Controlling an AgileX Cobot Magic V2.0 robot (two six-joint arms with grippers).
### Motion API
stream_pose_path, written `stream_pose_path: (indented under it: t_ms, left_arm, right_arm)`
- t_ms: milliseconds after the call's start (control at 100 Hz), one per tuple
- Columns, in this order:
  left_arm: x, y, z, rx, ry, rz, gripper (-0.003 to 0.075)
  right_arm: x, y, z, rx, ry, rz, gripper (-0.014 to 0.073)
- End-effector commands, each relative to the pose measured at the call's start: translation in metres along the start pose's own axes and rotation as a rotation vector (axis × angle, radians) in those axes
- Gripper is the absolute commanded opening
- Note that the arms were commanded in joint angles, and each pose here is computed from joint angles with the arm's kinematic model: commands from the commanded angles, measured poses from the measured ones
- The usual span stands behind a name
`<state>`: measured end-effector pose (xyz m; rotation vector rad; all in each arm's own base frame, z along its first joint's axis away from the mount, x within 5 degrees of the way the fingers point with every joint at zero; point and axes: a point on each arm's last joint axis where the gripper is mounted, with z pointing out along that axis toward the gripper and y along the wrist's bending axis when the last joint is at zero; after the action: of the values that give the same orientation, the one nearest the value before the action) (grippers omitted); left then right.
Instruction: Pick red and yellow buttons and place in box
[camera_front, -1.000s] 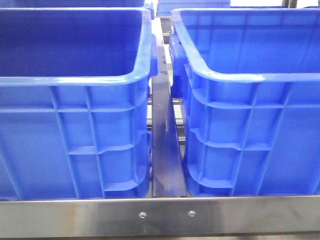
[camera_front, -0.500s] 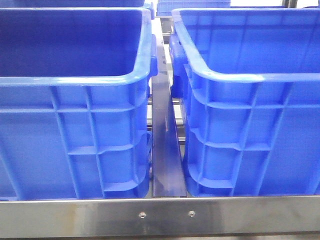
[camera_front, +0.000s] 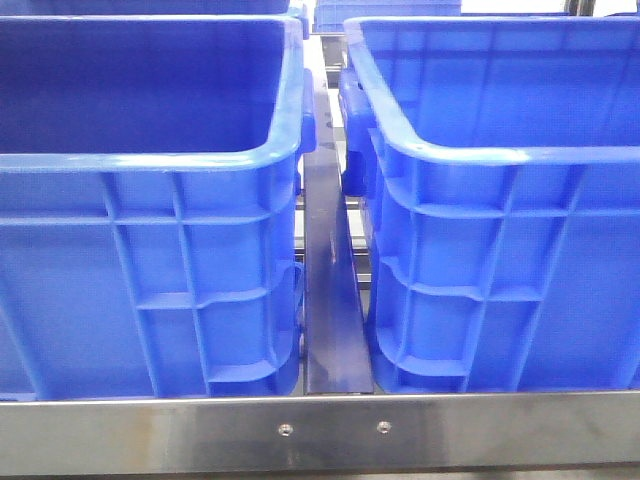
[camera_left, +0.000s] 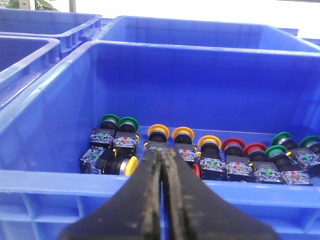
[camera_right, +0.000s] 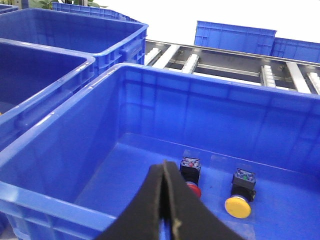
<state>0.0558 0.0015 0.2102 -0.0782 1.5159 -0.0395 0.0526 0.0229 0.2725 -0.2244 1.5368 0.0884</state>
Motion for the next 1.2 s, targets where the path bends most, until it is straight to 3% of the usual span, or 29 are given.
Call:
stream_pose_path:
  t_ms: [0, 740, 970, 1190]
  left_arm:
    - [-0.002, 0.0, -0.002, 0.005, -0.088, -0.017, -0.002]
    - [-0.002, 0.0, -0.002, 0.005, -0.088, -0.017, -0.002]
    - [-0.002, 0.0, -0.002, 0.005, -0.088, -0.017, -0.002]
    - [-0.002, 0.0, -0.002, 0.005, -0.088, -0.017, -0.002]
  right_arm:
    - [-0.01, -0.003, 0.0, 0.032, -0.036, 0.009, -0.0103]
    - [-0.01, -0.004, 0.0, 0.034, -0.037, 0.009, -0.0103]
    - [-0.012, -0.008, 0.0, 0.084, -0.063, 0.011, -0.0103]
    - [-0.012, -0.019, -0.002, 0.206, -0.074, 0.04, -0.0103]
